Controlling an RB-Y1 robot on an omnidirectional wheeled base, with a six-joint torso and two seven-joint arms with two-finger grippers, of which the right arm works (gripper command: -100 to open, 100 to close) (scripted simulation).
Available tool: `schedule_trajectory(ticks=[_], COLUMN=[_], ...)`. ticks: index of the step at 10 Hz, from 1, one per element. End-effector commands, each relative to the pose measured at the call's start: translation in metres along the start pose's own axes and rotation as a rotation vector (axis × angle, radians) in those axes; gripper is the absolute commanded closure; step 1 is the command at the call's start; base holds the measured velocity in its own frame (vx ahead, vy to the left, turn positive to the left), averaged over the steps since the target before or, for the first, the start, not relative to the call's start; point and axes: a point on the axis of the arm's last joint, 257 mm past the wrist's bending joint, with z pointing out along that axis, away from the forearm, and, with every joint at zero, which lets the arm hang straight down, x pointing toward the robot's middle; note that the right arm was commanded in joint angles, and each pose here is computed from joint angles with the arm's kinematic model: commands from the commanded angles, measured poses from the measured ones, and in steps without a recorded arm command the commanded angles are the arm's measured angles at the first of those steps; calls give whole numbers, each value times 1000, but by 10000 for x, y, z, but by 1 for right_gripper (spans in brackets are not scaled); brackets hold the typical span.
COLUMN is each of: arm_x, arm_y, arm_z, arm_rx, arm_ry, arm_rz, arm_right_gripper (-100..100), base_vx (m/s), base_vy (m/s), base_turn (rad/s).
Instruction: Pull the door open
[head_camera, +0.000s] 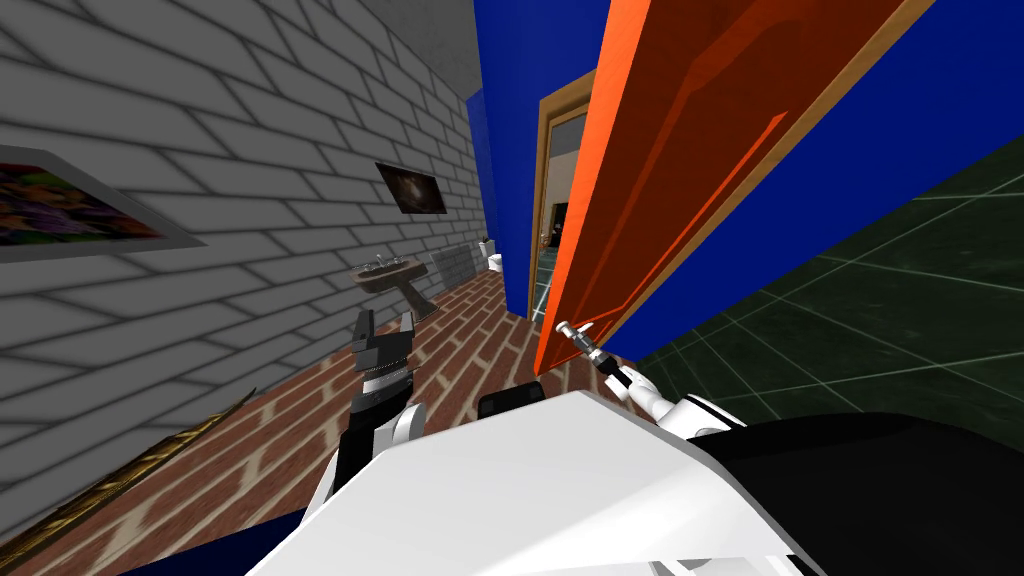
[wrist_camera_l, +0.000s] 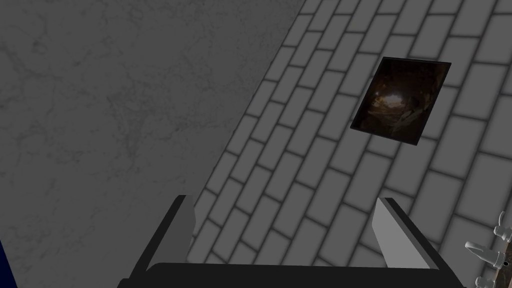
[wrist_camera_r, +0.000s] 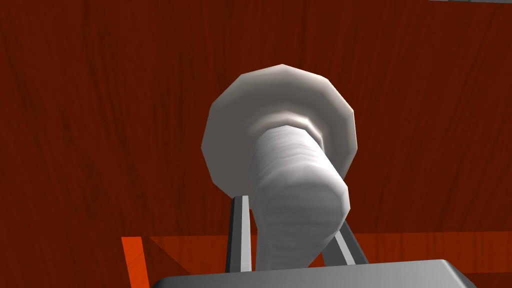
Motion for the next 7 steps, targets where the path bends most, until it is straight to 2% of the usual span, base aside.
schedule_trajectory(ticks=[1,2,4,5,6,7], arm_x=[166,194,306,333,387,387], arm_y=[-28,-25,-11,-6,2,2], arm_z=[104,147,317,359,440,440], arm_rx=[-3,-4,-6,-7,-8,-8], arm_ry=[31,36,58,63,73,73], arm_rz=[10,10,9,8,7,7], arm_right_gripper=[100,100,100,100,100,100], base_vx=[-45,-55,-71,-93,-111,-85], base_vy=[-39,-61,-74,-76,-95,-59], base_turn=[15,-4,14,20,18,17])
